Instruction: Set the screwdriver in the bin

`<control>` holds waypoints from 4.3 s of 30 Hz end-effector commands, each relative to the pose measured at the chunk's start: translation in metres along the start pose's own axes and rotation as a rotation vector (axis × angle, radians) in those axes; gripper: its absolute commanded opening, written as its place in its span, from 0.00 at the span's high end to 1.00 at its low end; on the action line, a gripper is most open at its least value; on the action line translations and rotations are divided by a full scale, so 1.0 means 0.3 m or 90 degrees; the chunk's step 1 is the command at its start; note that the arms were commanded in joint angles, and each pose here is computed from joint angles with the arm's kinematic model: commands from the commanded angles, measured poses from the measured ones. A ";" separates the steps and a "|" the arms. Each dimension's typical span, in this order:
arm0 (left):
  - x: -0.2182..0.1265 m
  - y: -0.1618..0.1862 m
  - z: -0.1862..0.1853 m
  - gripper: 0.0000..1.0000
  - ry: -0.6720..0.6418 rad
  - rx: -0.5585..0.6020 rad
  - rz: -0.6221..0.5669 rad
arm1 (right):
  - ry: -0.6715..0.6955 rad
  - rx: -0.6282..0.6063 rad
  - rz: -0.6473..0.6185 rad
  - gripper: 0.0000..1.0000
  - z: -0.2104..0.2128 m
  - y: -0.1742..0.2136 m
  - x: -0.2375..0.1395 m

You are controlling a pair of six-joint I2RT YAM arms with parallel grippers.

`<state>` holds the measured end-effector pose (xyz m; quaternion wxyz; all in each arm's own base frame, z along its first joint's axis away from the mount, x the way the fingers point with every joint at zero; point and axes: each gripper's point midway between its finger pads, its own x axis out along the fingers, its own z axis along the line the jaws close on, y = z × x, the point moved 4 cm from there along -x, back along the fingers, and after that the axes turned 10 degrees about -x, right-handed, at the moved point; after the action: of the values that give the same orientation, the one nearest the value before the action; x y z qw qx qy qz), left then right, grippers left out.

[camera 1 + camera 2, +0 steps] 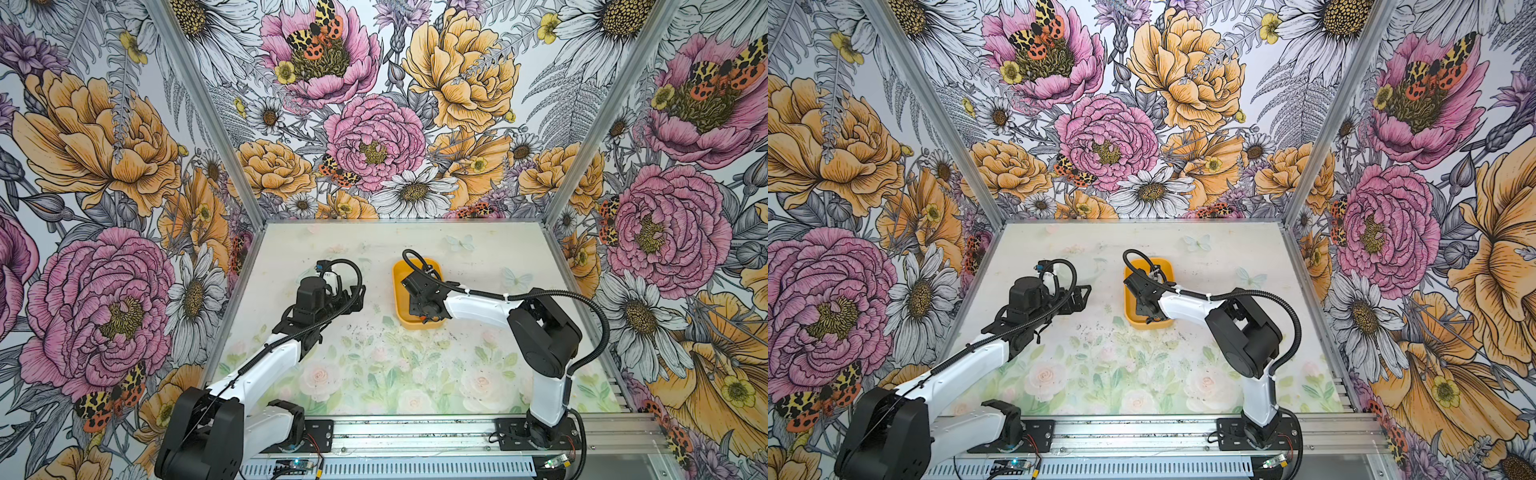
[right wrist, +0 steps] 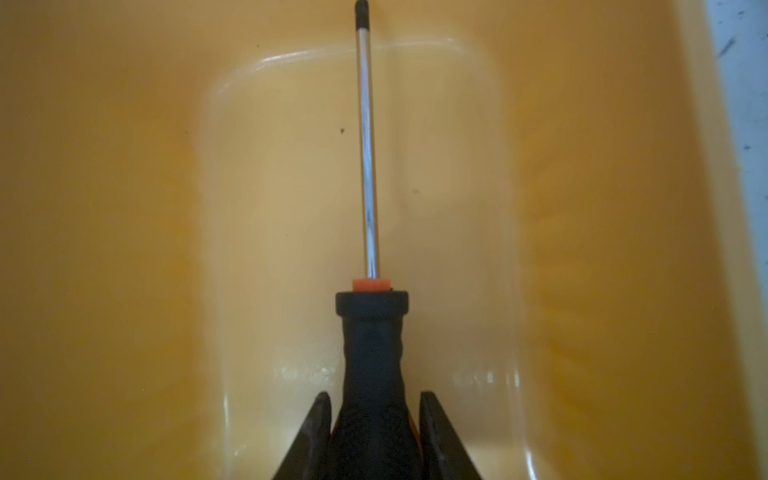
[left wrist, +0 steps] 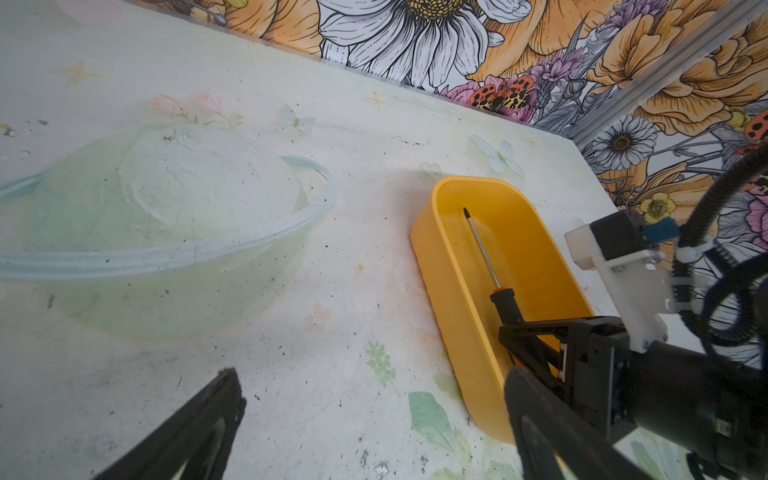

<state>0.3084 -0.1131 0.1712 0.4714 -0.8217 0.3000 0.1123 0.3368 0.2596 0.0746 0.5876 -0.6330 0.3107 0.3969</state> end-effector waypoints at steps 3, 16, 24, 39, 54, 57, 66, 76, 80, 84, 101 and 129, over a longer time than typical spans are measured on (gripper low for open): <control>-0.001 -0.016 -0.010 0.01 0.012 0.001 0.000 | -0.012 0.001 -0.010 0.75 0.011 -0.036 0.005; -0.008 -0.016 -0.011 0.01 0.013 0.000 0.002 | -0.021 -0.008 -0.028 0.55 0.002 -0.066 -0.054; -0.019 -0.017 -0.014 0.01 0.015 0.001 -0.002 | -0.023 -0.030 -0.045 0.48 -0.021 -0.096 -0.141; -0.050 -0.027 -0.016 0.01 0.010 0.011 -0.013 | -0.027 -0.110 -0.093 0.46 -0.165 -0.123 -0.346; -0.067 -0.128 -0.013 0.01 -0.025 0.070 -0.083 | 0.168 -0.090 -0.299 0.47 -0.639 -0.122 -0.507; -0.075 -0.160 -0.018 0.01 -0.029 0.102 -0.104 | 0.189 -0.080 -0.343 0.47 -0.690 -0.101 -0.507; -0.085 -0.214 -0.018 0.01 -0.025 0.171 -0.150 | 0.253 -0.073 -0.418 0.46 -0.786 -0.100 -0.444; -0.100 -0.234 0.085 0.01 -0.062 0.169 -0.208 | 0.272 -0.056 -0.490 0.47 -0.847 -0.045 -0.314; -0.107 -0.242 0.143 0.01 -0.087 0.166 -0.226 | 0.274 -0.058 -0.490 0.48 -0.849 -0.044 -0.280; -0.107 -0.241 0.192 0.01 -0.094 0.159 -0.242 | 0.293 -0.045 -0.494 0.48 -0.871 -0.039 -0.269; -0.053 -0.229 0.279 0.01 -0.115 0.160 -0.244 | 0.279 -0.011 -0.507 0.47 -0.912 -0.025 -0.231; 0.054 -0.187 0.422 0.01 -0.153 0.163 -0.282 | 0.242 -0.007 -0.476 0.45 -0.935 -0.039 -0.174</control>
<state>0.3652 0.0048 0.1221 0.6108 -0.7807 0.0959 0.0911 0.3533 -0.0199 0.1155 0.6126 -0.7704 0.1707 0.0451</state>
